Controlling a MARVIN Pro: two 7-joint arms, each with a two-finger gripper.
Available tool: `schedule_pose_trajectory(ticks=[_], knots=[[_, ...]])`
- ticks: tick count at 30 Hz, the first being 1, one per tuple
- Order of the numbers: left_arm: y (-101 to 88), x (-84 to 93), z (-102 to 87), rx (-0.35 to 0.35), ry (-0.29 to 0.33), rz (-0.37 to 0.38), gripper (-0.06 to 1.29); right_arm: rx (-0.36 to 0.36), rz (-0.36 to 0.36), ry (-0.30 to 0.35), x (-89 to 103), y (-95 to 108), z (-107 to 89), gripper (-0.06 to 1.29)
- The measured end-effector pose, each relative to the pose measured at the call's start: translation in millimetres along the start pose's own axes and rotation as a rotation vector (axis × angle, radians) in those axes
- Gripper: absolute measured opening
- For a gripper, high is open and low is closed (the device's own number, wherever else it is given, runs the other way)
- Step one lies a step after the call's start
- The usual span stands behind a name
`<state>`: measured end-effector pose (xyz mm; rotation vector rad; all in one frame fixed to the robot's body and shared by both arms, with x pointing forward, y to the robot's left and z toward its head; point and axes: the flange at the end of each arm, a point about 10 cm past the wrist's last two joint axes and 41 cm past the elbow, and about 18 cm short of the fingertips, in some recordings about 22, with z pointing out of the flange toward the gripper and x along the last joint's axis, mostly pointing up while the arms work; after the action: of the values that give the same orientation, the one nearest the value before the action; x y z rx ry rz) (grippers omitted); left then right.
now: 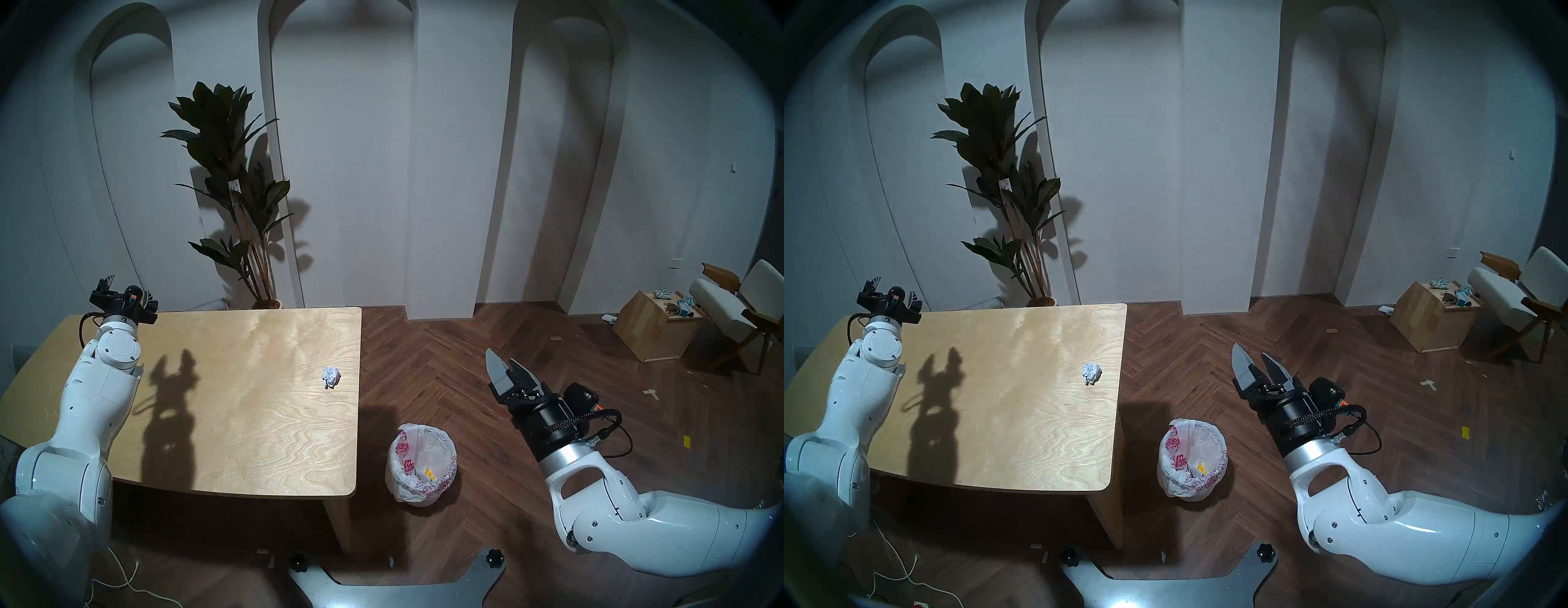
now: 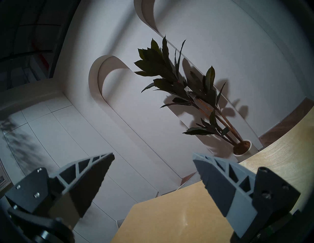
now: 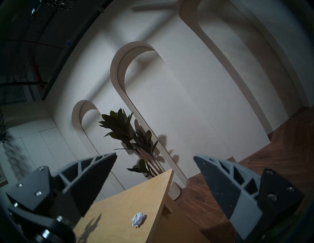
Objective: Put the trash into the trash bin on the ground
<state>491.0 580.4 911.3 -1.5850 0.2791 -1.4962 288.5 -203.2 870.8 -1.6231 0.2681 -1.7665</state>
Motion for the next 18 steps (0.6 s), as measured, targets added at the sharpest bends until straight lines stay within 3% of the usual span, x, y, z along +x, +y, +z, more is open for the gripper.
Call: schedule_pose_trajectory(ticks=[18], knots=[[-19.9, 3.3, -2.6, -0.060, 0.057, 0.044, 1.22, 0.044, 0.016, -0.019, -4.8, -16.8, 23.1, 1.23]])
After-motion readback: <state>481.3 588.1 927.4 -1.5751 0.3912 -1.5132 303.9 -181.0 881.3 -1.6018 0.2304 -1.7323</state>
